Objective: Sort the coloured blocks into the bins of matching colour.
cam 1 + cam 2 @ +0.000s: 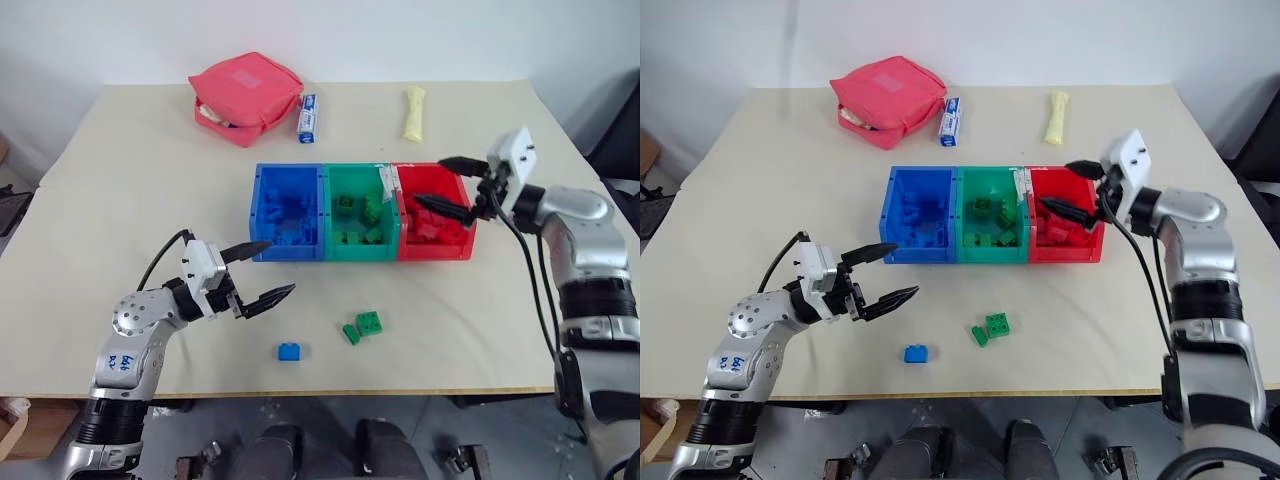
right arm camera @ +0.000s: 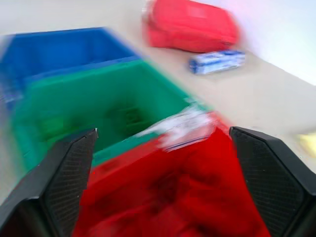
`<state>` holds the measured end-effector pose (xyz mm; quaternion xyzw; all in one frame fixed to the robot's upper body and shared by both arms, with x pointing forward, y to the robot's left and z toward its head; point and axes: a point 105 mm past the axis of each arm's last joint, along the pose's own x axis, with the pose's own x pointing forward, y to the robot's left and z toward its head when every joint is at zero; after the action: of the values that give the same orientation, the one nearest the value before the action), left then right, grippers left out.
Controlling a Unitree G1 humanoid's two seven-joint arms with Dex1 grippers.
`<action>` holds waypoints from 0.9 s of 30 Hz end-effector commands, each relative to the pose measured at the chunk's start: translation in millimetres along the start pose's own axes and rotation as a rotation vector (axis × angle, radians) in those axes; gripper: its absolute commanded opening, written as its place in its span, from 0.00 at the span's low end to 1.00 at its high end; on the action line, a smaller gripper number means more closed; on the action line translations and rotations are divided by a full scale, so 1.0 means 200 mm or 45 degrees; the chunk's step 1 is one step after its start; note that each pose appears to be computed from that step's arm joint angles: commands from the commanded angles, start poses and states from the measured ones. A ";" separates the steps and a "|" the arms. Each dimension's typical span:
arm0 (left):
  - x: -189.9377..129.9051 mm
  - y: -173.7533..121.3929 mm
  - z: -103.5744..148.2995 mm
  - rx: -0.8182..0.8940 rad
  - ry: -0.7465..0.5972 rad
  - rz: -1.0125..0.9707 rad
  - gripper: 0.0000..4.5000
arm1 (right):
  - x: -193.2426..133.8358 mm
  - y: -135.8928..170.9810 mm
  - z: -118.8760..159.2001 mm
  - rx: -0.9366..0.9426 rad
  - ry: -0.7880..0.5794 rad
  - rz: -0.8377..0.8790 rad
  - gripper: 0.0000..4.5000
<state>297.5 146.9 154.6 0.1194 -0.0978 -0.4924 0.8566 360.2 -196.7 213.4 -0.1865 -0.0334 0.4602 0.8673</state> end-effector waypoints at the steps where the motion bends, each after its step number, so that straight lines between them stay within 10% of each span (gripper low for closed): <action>1: -0.06 0.04 -0.02 0.114 0.059 0.012 1.00 | -0.03 0.27 -0.01 -0.056 0.027 0.217 0.99; 14: -0.09 -0.13 -0.08 0.071 0.152 -0.372 1.00 | -0.44 0.53 -0.25 -0.039 0.291 0.199 0.99; 27: -0.15 -0.18 -0.06 0.007 0.195 -0.356 1.00 | 0.03 0.72 -0.28 -0.087 0.274 0.659 0.99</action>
<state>261.9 156.8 122.6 0.1664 -0.0061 -0.5942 0.7869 262.5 -141.5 118.2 -0.2568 0.0793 0.6265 0.7316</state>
